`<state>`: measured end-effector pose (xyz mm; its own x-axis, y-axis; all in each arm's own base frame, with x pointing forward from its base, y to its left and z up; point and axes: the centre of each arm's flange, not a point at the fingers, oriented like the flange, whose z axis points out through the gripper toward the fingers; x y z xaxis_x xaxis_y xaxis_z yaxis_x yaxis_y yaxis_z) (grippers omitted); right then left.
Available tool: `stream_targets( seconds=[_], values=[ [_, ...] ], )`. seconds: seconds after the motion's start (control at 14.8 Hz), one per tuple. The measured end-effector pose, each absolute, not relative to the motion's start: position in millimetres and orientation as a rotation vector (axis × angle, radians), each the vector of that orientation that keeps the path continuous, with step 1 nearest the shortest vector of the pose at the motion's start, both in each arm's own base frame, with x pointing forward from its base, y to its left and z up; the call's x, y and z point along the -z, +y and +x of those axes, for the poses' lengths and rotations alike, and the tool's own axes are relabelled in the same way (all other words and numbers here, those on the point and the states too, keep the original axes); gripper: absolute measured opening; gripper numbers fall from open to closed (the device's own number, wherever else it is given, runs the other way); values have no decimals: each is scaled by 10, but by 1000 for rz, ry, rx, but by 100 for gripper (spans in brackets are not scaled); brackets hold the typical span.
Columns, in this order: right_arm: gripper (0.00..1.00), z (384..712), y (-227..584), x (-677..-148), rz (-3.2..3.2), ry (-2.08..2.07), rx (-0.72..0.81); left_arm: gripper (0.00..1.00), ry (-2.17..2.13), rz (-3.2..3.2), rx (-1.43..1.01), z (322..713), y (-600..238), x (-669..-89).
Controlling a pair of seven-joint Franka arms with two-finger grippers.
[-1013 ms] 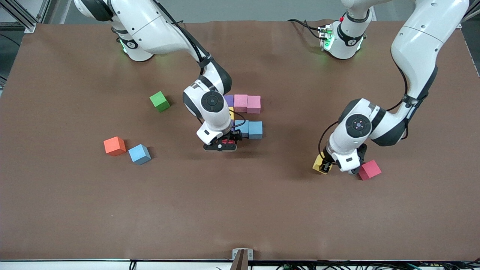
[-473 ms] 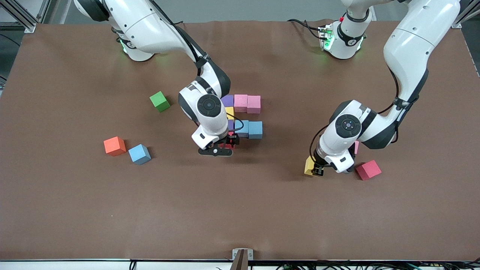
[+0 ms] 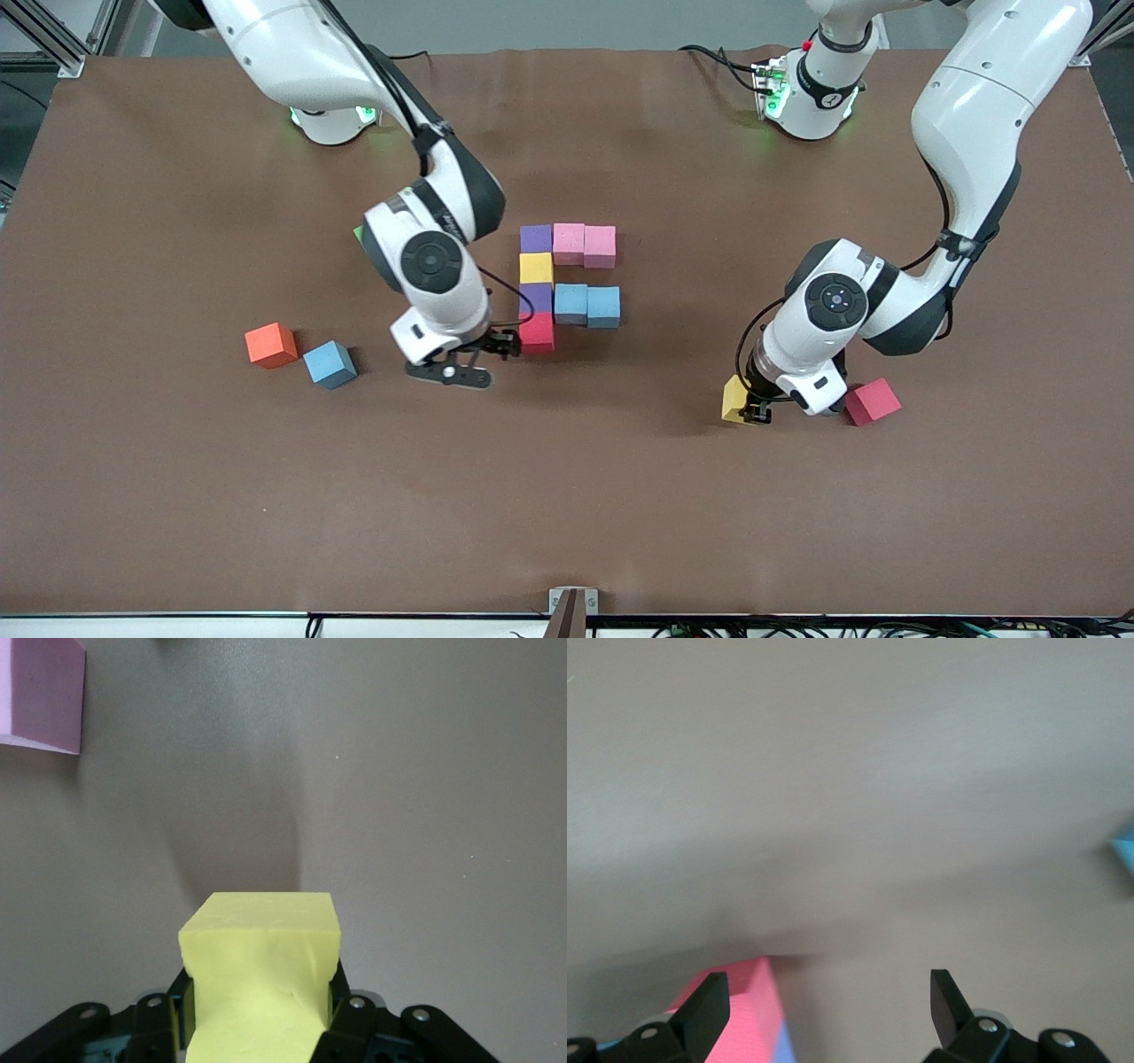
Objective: Arrange 11 blocks into digit 3
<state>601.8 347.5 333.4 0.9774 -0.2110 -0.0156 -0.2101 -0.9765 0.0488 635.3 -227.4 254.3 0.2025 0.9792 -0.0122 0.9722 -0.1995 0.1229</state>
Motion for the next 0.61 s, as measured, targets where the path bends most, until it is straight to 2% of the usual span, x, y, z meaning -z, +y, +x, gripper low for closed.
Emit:
stream_targets(
  seconds=[0.27,0.61],
  values=[
    [100,6249,2771,-3698,3049,-412,68,57,1928,2362,-100,6345,-2263,-2530],
    [100,6349,2319,-3756,3040,-323,136,57,1938,2372,-96,6334,-2254,-2516]
  ],
)
